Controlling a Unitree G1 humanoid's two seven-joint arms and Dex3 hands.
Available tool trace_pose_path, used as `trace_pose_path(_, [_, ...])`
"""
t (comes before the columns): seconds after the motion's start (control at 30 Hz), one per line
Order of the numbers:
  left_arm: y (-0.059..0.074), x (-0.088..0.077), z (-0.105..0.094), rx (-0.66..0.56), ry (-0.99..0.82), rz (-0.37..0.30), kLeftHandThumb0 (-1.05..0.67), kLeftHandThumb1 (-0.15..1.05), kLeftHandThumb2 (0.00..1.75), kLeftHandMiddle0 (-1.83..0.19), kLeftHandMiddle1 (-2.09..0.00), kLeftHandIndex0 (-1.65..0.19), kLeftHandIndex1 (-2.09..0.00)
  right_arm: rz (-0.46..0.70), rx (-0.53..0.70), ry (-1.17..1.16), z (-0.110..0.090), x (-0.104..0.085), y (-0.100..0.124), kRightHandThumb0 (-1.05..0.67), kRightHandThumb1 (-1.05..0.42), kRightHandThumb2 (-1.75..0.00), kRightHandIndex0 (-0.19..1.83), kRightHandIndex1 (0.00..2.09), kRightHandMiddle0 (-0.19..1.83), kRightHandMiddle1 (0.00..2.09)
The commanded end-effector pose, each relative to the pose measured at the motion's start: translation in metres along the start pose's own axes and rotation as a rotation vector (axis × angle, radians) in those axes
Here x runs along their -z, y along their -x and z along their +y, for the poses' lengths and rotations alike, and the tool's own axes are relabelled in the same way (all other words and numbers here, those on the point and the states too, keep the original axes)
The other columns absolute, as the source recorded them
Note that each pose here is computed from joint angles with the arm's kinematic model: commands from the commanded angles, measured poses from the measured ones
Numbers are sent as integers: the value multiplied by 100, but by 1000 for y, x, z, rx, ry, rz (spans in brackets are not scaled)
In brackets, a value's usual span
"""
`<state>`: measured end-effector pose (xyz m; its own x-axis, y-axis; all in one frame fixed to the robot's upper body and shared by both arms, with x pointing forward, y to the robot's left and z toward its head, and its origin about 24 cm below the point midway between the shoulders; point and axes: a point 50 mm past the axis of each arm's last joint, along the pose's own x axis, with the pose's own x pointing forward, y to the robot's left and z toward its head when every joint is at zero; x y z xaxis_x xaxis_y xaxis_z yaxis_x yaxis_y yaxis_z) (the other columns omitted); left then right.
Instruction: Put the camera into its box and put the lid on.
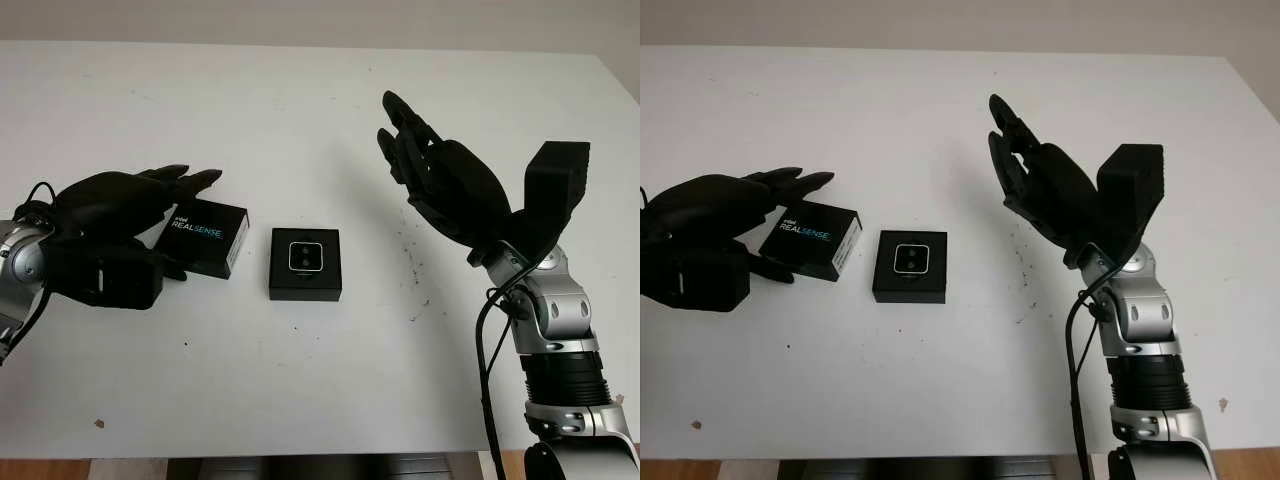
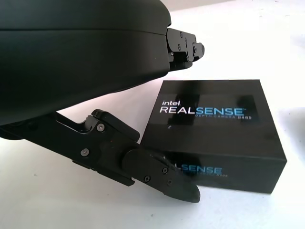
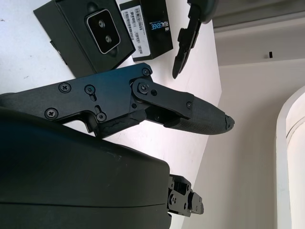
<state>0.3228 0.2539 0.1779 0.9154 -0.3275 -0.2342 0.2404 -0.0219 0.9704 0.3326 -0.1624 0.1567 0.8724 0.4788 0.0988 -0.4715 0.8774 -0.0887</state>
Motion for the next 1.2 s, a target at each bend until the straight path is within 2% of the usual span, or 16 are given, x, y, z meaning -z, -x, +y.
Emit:
trace_pose_path(0.0, [-5,-3,3,-7,6,-8,-54,85,5,-3,-8,0,-7,-15,0,14,1,-3,3,-65,-105,-71,-19,4,-18,5])
trace_pose_path(0.23, [-11,-4,0,4,2,16,-49,87,6,-26,-11,-23,-15,-23,1,16,1,-2,4,-65,-105,-70,-18,5,-17,6])
trace_pose_path(0.57, [-12,-4,-4,7,10,-21,-50,88,6,-36,-13,-26,-14,-19,13,18,0,-2,6,-65,-105,-69,-17,5,-16,6])
trace_pose_path(0.77, [-10,-3,-7,-34,47,-51,-52,90,6,-45,-17,-34,-18,-18,14,18,-1,-2,7,-66,-105,-69,-17,5,-16,6])
trace_pose_path(0.8, [-10,-3,-9,-52,70,-63,-52,90,6,-44,-27,-35,-22,-19,13,14,-1,-2,7,-66,-105,-69,-17,5,-16,6])
trace_pose_path(0.87, [-8,-3,-10,-79,111,-80,-52,91,6,-25,-76,-32,-41,-21,14,9,0,-2,7,-65,-105,-69,-17,5,-16,6])
trace_pose_path(0.93, [-7,-4,-11,-84,149,-84,-51,91,5,-16,-95,-22,-62,-19,19,0,0,-1,7,-65,-105,-69,-17,5,-16,6])
trace_pose_path(1.03, [-5,-5,-11,-73,217,-82,-51,91,5,-12,-105,-15,-75,-18,26,-11,1,1,6,-64,-105,-69,-16,6,-15,6])
trace_pose_path(1.17, [-3,-4,-11,-76,297,-72,-45,91,5,-14,-104,-16,-79,-25,37,-34,3,4,6,-65,-105,-68,-16,6,-15,6])
